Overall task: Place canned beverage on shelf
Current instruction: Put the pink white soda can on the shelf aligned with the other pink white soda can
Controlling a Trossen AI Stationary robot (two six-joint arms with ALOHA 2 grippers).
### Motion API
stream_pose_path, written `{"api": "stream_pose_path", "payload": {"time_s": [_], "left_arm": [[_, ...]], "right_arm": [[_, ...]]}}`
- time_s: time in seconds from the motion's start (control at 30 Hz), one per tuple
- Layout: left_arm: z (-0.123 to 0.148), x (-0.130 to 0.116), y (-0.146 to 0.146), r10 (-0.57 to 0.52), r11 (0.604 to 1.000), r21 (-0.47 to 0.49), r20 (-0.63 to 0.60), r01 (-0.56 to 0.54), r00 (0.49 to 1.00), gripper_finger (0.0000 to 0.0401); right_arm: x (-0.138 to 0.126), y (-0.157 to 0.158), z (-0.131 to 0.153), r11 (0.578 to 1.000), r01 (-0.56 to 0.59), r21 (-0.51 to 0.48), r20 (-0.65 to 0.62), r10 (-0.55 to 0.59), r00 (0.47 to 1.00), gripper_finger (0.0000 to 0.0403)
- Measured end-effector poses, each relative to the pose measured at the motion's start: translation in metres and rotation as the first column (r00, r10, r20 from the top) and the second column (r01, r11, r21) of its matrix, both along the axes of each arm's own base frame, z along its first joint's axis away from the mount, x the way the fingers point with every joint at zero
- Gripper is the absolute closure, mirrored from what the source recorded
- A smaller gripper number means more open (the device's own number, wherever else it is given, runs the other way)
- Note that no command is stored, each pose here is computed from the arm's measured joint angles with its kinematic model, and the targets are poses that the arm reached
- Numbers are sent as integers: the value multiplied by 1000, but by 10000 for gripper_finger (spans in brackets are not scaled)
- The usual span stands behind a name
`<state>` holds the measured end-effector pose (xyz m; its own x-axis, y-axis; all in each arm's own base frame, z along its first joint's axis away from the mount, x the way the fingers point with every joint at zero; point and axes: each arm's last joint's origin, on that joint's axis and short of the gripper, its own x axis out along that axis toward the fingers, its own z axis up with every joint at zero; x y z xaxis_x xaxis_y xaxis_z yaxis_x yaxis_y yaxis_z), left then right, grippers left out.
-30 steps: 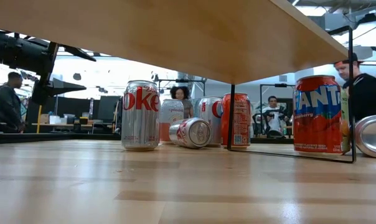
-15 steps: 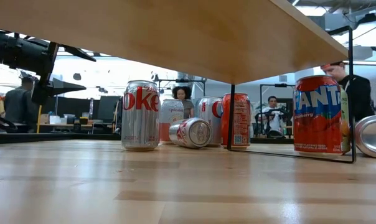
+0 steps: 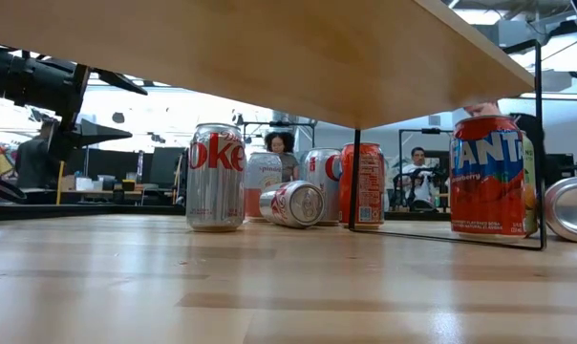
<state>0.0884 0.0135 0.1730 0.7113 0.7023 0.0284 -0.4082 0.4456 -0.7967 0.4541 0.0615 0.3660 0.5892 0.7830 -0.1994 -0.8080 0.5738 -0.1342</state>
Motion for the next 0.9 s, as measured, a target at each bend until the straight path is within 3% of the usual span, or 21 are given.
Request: {"api": "stream_pose_path", "payload": {"time_s": [0.53,0.9], "left_arm": [[0,0,0,0,1000,2,-2,0,1000,50],[0,0,0,12,1000,2,-3,-12,1000,50]], "right_arm": [[0,-2,0,1000,-16,16,-14,16,1000,203],[13,0,-20,998,-36,56,-72,40,997,203]]}}
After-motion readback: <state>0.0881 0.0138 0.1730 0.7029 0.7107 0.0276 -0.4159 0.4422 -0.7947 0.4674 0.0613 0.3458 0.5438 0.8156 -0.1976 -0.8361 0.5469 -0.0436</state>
